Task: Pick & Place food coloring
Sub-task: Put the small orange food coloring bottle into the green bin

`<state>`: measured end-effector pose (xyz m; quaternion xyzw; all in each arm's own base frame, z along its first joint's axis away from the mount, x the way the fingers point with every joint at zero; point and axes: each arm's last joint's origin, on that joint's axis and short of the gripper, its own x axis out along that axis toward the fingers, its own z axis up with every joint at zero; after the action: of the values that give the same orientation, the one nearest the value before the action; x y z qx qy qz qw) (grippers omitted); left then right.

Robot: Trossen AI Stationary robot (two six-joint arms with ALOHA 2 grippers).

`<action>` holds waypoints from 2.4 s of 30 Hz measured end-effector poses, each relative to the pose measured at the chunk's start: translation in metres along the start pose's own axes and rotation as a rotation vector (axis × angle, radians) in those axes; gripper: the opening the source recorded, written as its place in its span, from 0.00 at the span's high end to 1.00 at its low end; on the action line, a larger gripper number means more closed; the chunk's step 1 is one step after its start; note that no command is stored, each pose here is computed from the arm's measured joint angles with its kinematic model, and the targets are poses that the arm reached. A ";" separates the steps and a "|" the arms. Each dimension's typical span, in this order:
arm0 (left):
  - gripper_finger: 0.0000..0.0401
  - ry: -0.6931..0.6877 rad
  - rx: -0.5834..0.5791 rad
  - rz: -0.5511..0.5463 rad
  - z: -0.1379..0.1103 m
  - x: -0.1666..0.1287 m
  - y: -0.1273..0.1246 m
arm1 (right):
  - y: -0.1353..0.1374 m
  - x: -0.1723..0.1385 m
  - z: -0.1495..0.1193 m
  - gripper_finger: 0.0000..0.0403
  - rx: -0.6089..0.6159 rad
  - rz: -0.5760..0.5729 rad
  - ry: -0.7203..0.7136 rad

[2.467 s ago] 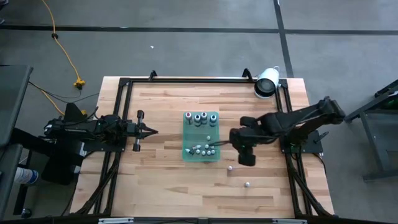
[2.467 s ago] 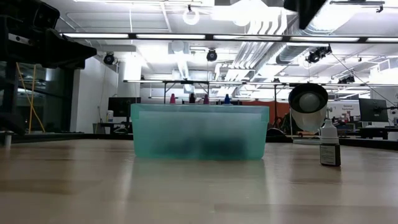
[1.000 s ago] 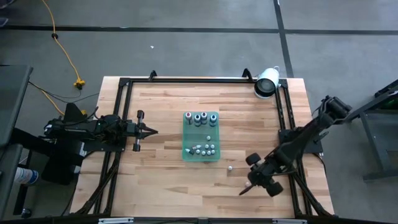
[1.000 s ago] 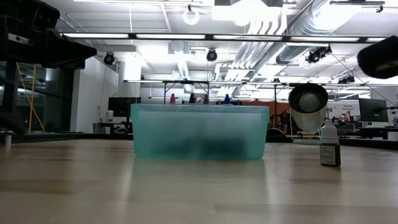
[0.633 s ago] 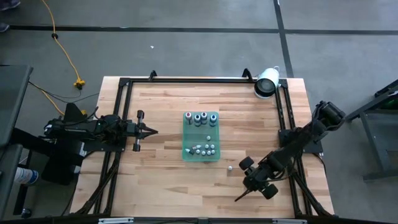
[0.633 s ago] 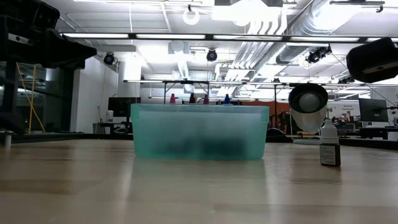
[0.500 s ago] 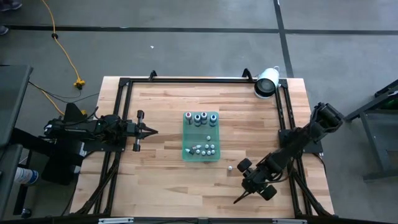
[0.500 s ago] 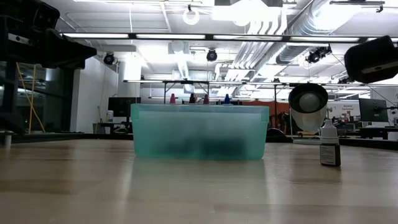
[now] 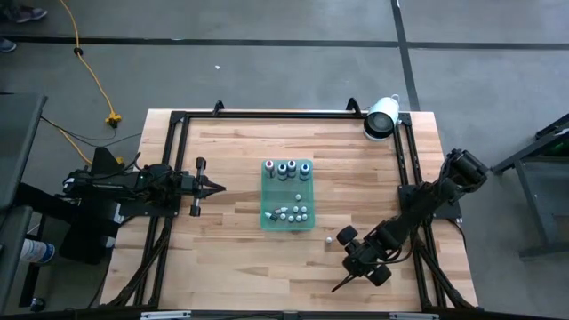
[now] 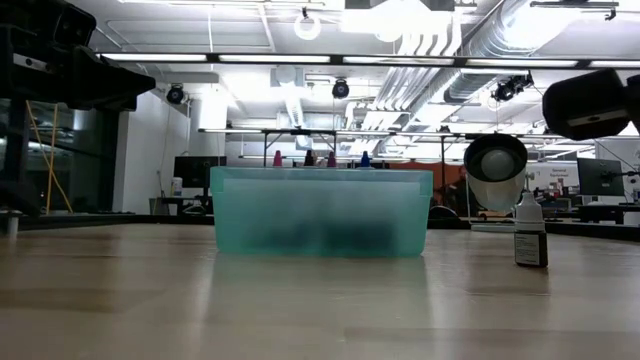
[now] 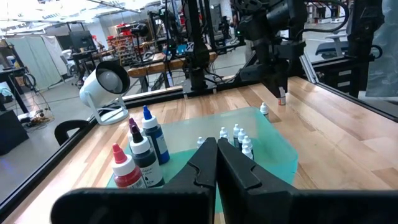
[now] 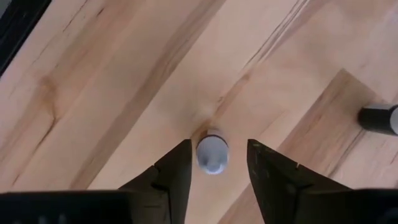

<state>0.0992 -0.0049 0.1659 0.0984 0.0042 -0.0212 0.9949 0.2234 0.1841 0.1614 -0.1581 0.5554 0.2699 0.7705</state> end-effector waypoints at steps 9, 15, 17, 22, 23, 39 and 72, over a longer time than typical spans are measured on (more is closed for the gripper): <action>1.00 0.000 0.000 0.000 0.000 0.000 0.000 | 0.000 0.000 0.000 0.75 0.003 0.007 0.003; 1.00 0.000 0.000 0.000 0.000 0.000 0.000 | 0.000 0.000 0.000 0.83 0.003 0.011 0.003; 1.00 0.000 0.000 0.000 0.000 0.000 0.000 | 0.000 0.000 0.000 0.86 0.003 0.012 0.002; 1.00 0.000 0.000 0.000 0.000 0.000 0.000 | 0.001 -0.003 0.001 0.88 0.008 0.027 0.013; 1.00 0.000 0.000 0.000 0.000 0.000 0.000 | 0.001 -0.004 0.002 0.87 0.008 0.026 0.017; 1.00 0.001 0.000 0.000 0.000 0.000 0.000 | -0.013 -0.069 0.043 0.87 -0.022 -0.011 0.027; 1.00 0.000 0.000 0.000 0.000 0.000 0.000 | -0.162 -0.134 0.116 0.86 0.066 -0.134 -0.104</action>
<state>0.0992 -0.0049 0.1659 0.0984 0.0042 -0.0211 0.9949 0.3773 0.0847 0.3166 -0.1551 0.5114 0.2071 0.8195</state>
